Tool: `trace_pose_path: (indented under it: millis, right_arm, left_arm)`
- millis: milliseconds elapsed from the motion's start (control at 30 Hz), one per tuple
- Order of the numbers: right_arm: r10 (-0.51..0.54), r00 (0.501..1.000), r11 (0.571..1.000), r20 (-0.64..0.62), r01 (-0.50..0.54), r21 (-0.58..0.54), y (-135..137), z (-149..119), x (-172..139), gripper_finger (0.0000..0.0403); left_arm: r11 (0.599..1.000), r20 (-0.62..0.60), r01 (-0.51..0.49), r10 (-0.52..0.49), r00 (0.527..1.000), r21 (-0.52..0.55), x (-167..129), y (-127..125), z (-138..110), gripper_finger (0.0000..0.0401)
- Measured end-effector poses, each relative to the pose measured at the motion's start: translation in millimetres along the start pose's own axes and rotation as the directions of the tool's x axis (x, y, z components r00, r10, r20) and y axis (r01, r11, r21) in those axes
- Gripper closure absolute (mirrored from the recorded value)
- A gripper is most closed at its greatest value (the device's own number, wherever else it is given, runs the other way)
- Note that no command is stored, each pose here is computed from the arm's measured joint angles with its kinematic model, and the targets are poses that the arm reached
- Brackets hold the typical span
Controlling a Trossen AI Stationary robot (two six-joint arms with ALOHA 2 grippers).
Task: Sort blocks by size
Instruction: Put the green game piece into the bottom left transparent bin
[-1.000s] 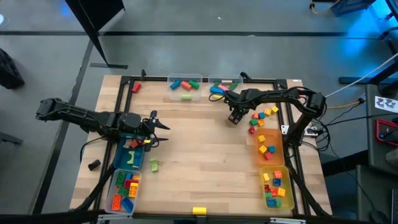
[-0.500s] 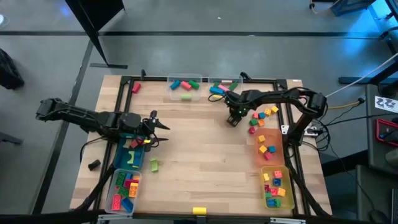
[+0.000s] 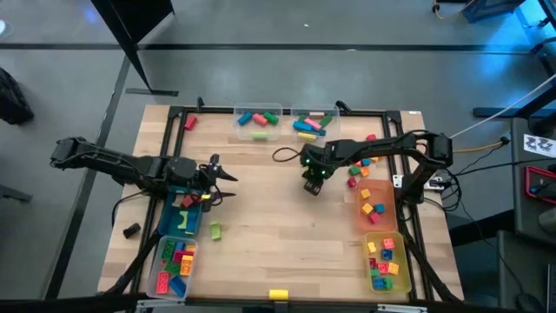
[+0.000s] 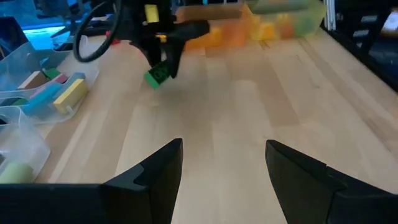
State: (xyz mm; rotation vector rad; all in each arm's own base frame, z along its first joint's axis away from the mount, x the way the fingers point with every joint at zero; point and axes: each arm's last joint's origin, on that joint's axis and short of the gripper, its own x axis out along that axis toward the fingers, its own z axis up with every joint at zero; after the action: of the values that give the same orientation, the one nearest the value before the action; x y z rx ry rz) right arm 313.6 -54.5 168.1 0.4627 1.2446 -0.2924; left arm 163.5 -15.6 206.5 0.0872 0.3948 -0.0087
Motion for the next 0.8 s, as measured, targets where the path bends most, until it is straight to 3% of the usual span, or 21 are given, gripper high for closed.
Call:
trace_pose_path:
  millis: [233, 567, 800]
  right_arm:
    - [0.127, 0.971, 0.985, 0.201, -0.099, -0.142, 47.7, 10.3, -5.6, 0.0238]
    - [0.193, 0.868, 0.963, 0.458, -0.078, -0.258, 102.3, 7.1, -13.9, 0.0239]
    - [0.2, 0.772, 0.966, 0.604, -0.054, -0.251, 121.0, 8.6, -22.6, 0.0242]
  left_arm:
    - [0.988, 0.08, 0.009, 0.004, 0.997, -0.153, 1.1, 0.2, 7.6, 0.0188]
    - [0.939, 0.074, 0.023, 0.003, 0.997, -0.343, 12.5, -1.3, 6.8, 0.0188]
    - [0.934, 0.181, 0.077, -0.013, 0.983, -0.35, 35.8, -8.4, 13.6, 0.0188]
